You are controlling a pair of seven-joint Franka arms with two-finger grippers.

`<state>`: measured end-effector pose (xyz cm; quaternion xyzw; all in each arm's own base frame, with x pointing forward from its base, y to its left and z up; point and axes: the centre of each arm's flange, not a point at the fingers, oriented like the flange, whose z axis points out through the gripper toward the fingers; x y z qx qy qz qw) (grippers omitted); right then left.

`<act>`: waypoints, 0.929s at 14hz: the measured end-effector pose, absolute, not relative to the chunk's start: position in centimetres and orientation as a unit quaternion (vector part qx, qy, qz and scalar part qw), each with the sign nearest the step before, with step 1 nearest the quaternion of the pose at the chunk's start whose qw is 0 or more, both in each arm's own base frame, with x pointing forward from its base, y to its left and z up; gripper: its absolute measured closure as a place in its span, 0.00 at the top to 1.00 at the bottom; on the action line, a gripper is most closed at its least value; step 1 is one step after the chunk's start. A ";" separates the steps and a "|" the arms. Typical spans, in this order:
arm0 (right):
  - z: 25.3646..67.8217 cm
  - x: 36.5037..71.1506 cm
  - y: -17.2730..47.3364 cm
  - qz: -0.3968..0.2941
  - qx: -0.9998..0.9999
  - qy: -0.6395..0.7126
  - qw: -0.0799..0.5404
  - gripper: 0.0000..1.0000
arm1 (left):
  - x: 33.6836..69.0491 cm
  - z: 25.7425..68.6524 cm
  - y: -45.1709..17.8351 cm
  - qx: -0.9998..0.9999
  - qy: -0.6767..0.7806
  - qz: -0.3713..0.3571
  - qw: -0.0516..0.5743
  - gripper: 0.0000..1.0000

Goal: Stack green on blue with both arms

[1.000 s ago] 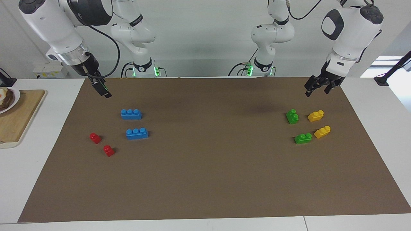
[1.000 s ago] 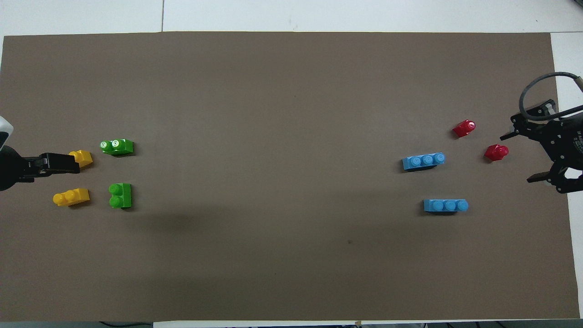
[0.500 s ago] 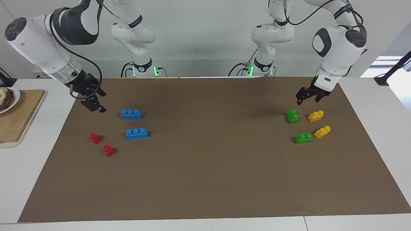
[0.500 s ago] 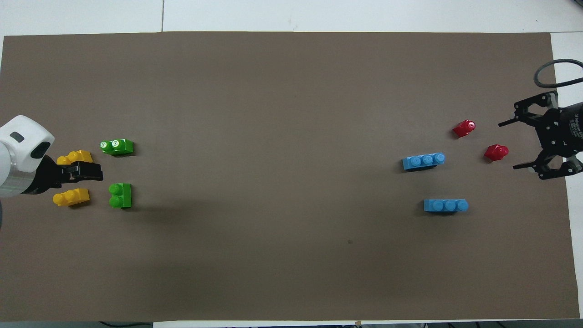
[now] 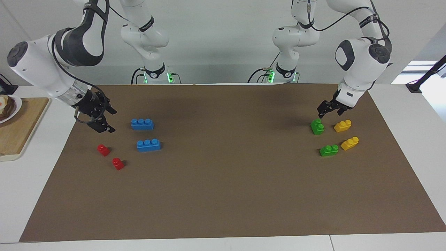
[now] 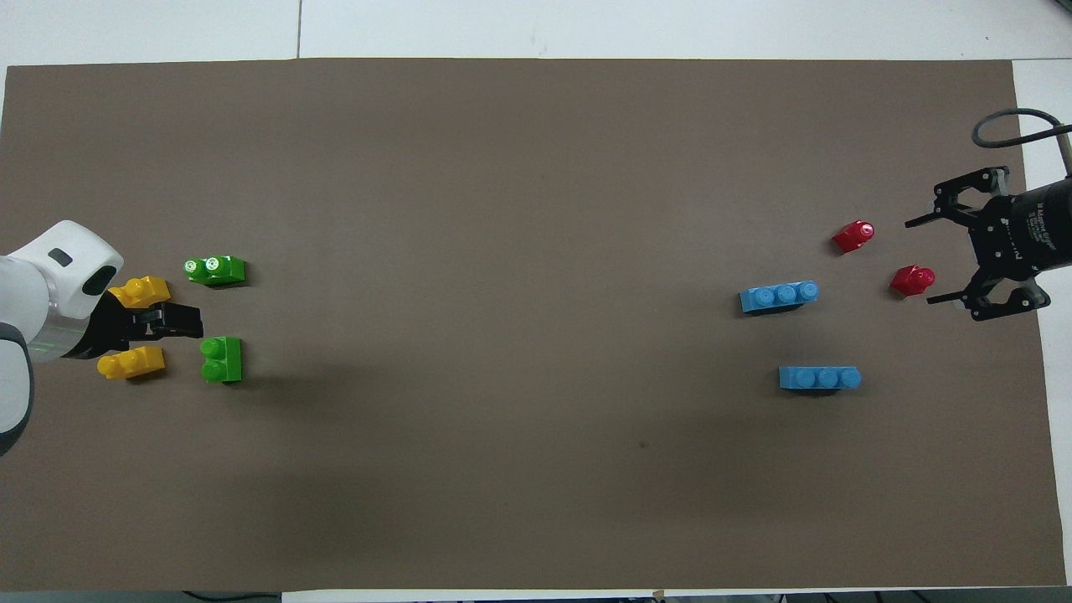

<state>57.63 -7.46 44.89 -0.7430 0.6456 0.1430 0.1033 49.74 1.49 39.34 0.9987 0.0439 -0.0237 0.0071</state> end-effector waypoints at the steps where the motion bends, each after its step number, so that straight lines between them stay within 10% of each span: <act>1: 44.0 57.7 -7.4 0.149 -0.740 0.647 0.103 1.00 | 49.7 38.7 1.5 0.999 0.044 -0.025 0.007 1.00; 13: 36.5 56.2 -5.4 0.160 -0.720 0.665 0.114 0.98 | 50.5 33.2 1.5 0.999 0.044 -0.031 0.004 0.91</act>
